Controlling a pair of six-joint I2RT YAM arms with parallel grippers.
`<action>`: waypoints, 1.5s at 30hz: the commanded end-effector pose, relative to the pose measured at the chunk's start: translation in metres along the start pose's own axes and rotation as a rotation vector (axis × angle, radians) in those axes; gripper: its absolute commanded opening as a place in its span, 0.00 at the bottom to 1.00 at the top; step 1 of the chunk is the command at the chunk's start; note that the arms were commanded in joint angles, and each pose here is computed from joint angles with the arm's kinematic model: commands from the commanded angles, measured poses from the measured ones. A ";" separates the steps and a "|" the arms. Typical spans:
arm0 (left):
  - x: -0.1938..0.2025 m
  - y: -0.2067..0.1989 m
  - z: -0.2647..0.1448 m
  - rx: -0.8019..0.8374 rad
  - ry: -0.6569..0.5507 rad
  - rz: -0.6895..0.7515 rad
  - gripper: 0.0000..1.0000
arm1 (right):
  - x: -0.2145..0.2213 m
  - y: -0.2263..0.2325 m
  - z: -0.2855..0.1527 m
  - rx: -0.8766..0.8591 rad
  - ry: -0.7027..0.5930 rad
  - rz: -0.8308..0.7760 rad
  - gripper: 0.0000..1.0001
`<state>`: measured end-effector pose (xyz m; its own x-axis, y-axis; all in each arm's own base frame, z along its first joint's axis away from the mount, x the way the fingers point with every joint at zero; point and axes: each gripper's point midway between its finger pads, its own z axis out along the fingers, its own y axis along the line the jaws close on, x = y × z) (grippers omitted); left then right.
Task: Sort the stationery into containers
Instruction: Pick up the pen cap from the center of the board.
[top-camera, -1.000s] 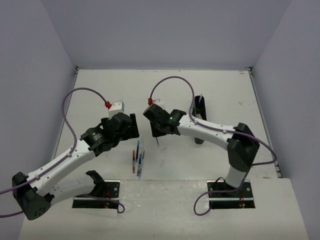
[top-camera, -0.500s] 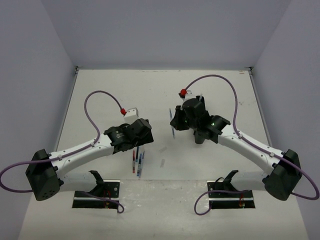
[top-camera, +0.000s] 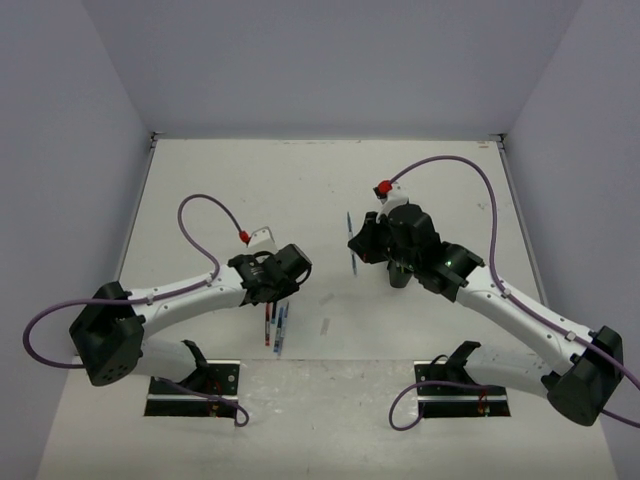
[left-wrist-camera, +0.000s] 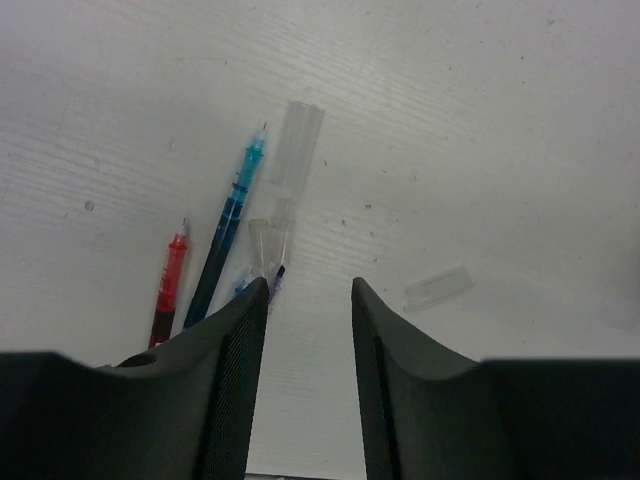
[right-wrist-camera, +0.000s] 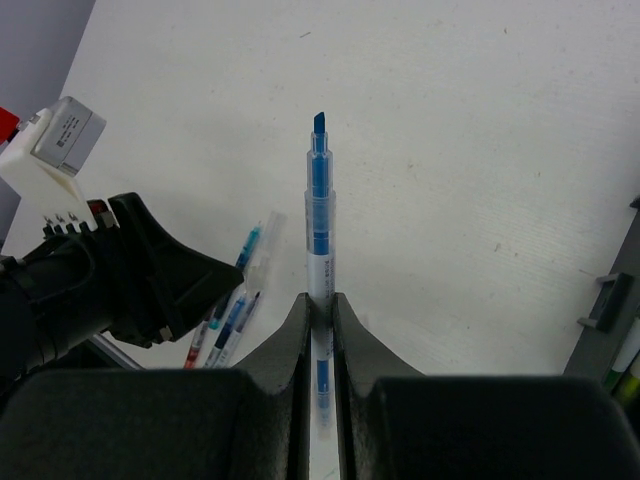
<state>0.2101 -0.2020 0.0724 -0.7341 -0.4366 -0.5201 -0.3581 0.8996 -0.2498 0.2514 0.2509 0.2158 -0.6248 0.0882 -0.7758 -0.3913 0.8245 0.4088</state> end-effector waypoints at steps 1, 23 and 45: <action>-0.003 0.004 0.005 -0.056 -0.029 -0.043 0.35 | -0.007 -0.006 -0.002 0.028 -0.048 0.007 0.00; -0.001 0.002 0.023 -0.129 -0.038 0.066 0.14 | 0.009 -0.024 0.002 0.101 -0.010 0.003 0.00; -0.019 -0.015 0.023 0.000 -0.028 0.275 0.22 | 0.016 -0.035 0.004 0.147 0.007 -0.013 0.00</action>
<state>0.2293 -0.1972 0.0508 -0.8105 -0.1785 -0.5578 -0.1852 0.9817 -0.0450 0.2537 0.2316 0.1882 -0.6392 0.0692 -0.7659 -0.3169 0.8837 0.3443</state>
